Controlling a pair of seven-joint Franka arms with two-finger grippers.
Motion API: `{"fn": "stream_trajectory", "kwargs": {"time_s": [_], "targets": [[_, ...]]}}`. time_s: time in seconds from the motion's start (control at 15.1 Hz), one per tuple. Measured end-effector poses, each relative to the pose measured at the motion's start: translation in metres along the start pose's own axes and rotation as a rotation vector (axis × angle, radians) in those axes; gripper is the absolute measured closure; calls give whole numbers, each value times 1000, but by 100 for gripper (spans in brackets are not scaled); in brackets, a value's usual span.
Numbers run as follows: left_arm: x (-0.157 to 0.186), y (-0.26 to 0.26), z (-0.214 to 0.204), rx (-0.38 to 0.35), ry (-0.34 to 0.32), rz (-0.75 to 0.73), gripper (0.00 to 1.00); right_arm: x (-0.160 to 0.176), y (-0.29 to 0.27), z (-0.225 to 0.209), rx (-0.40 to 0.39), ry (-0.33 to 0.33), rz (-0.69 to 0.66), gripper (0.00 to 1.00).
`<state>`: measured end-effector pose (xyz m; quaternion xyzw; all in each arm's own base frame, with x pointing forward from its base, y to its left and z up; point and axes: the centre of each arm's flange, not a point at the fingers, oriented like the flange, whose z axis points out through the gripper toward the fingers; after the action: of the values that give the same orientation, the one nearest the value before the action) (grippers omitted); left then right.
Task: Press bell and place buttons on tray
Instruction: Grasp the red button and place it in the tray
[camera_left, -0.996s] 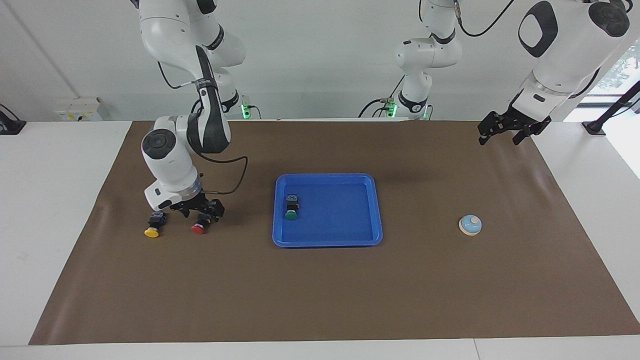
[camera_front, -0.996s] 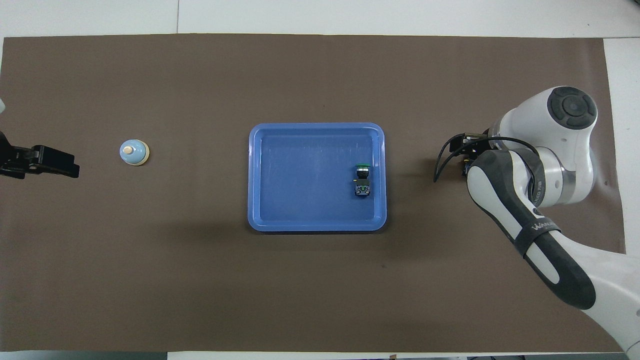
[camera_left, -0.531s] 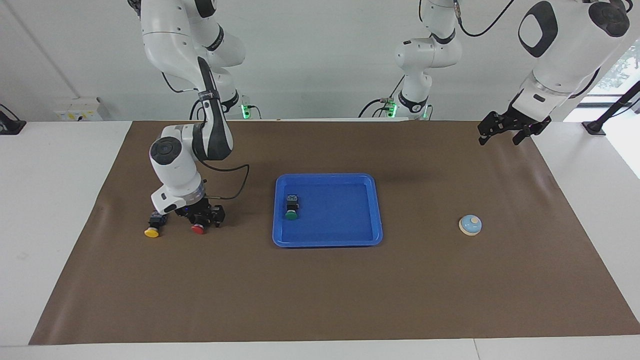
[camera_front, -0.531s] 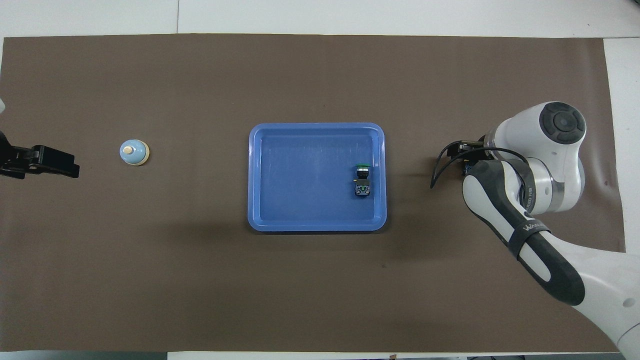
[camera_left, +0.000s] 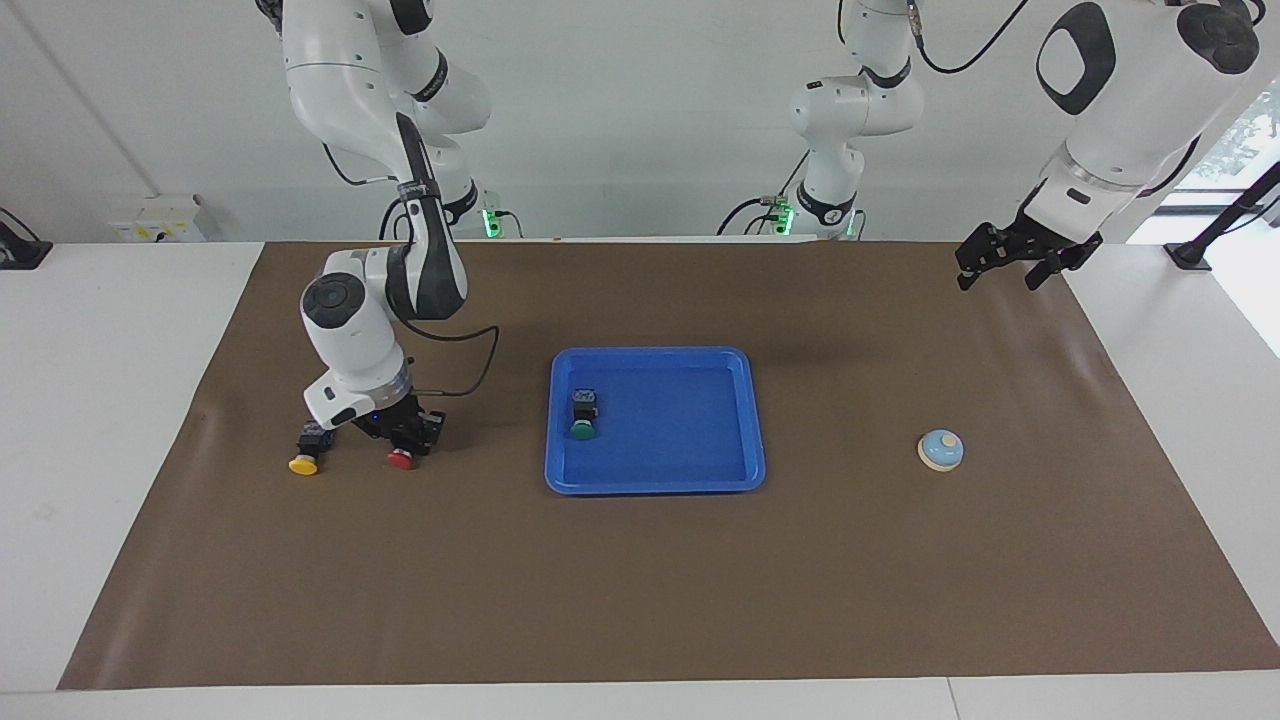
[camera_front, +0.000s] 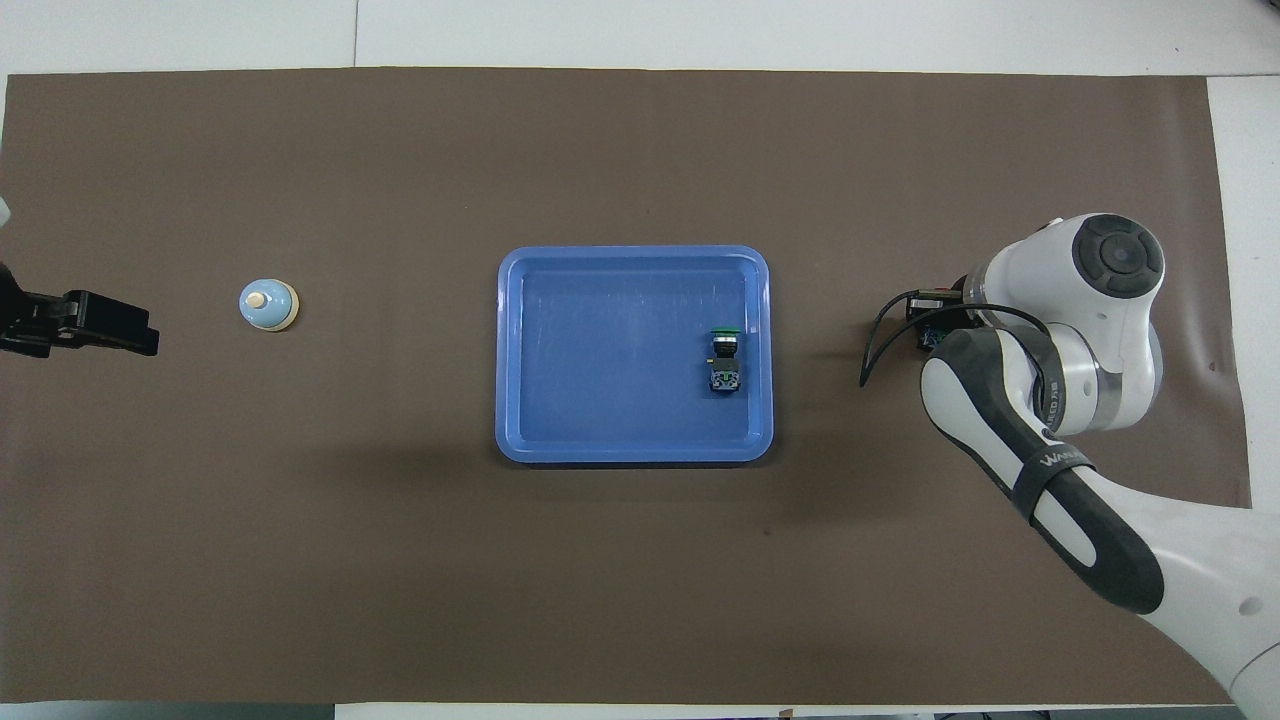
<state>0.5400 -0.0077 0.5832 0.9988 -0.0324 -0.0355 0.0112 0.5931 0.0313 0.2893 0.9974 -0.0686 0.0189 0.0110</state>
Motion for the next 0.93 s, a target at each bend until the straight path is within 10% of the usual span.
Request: {"fn": "stream_trajectory", "kwargs": {"time_s": [0.46,0.93], "targets": [[0,0,0,0,0,0,0,18,-90,-92,-18,-38,-61,60],[0,0,0,0,0,0,0,-39,-259,-117,16,-64,-41,60]]}}
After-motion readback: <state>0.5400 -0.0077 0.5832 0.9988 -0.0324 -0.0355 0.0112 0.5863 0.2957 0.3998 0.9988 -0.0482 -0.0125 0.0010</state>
